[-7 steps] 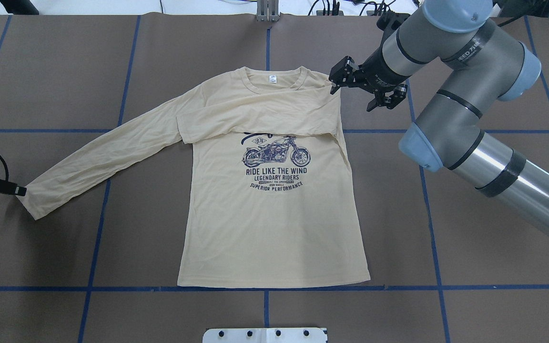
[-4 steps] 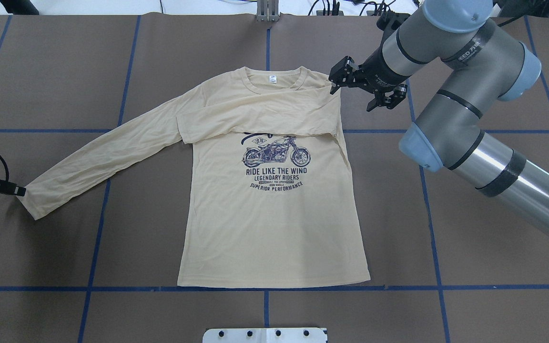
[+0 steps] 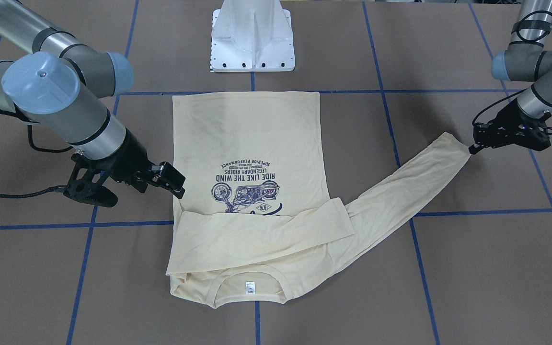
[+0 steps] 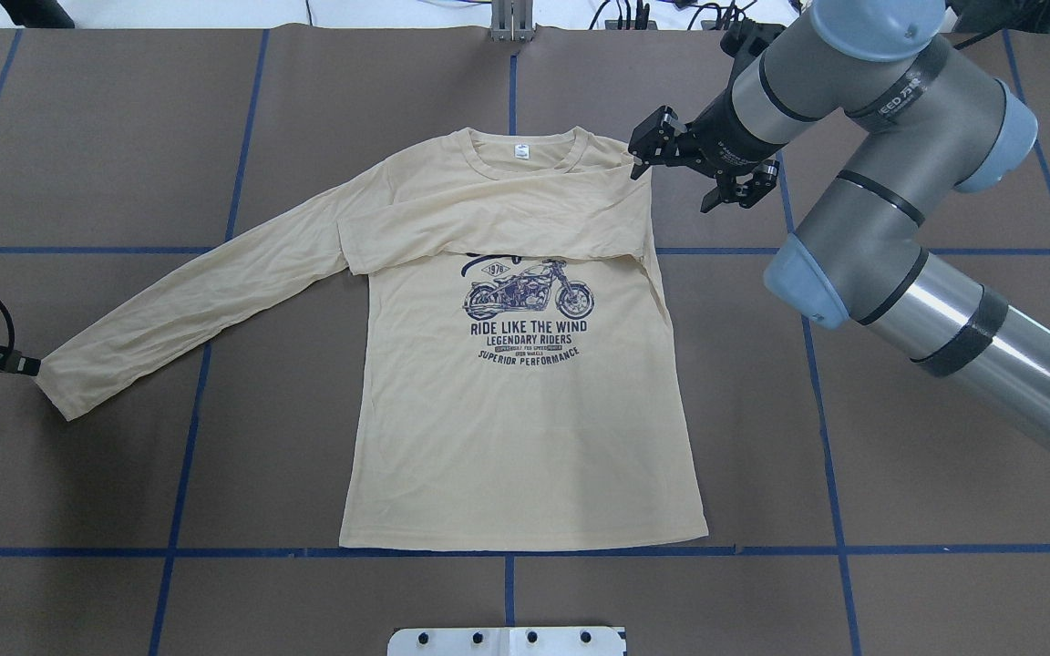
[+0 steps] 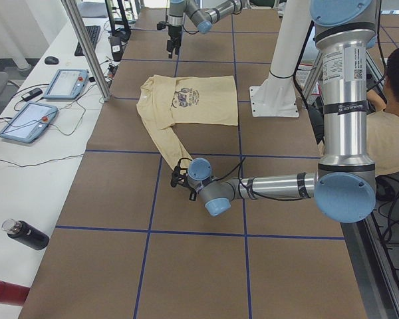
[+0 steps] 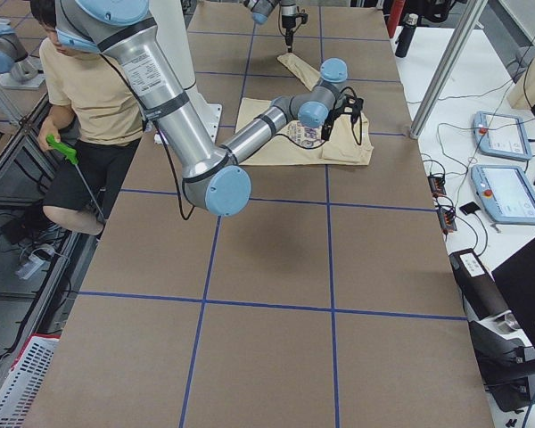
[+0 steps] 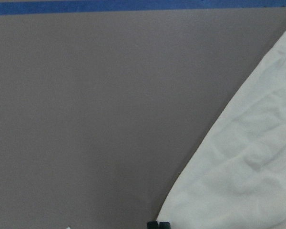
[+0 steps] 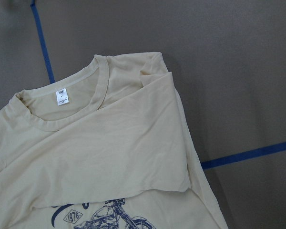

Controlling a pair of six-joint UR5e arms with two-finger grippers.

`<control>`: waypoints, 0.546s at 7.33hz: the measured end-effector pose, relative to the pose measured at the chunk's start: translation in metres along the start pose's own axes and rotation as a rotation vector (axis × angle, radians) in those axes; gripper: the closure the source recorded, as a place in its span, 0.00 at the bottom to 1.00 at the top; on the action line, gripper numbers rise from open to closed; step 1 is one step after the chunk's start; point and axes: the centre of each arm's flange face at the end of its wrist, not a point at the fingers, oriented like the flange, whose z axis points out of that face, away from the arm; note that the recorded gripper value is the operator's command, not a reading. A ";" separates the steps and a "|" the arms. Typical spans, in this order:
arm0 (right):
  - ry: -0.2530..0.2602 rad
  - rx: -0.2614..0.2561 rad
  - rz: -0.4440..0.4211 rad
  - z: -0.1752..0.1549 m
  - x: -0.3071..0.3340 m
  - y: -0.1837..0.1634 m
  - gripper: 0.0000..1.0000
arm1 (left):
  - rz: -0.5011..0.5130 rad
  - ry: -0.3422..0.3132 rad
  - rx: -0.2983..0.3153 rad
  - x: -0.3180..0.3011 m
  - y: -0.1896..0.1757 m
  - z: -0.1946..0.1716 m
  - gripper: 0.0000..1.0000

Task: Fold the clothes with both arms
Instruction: 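Release the sleeve and raise the right gripper while the left gripper approaches the other cuff, then grasp the other sleeve cuff with the left gripper and lift it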

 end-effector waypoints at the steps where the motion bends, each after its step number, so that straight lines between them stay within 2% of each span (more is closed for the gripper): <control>1: -0.007 -0.001 -0.003 -0.006 0.004 0.004 0.00 | 0.008 0.021 0.005 0.011 -0.002 -0.007 1.00; 3: -0.012 0.007 0.009 -0.021 0.021 0.000 0.00 | -0.005 0.101 0.019 0.058 -0.018 -0.027 1.00; 4: -0.012 0.014 0.019 -0.034 0.040 -0.008 0.00 | -0.031 0.142 0.037 0.089 -0.039 -0.032 1.00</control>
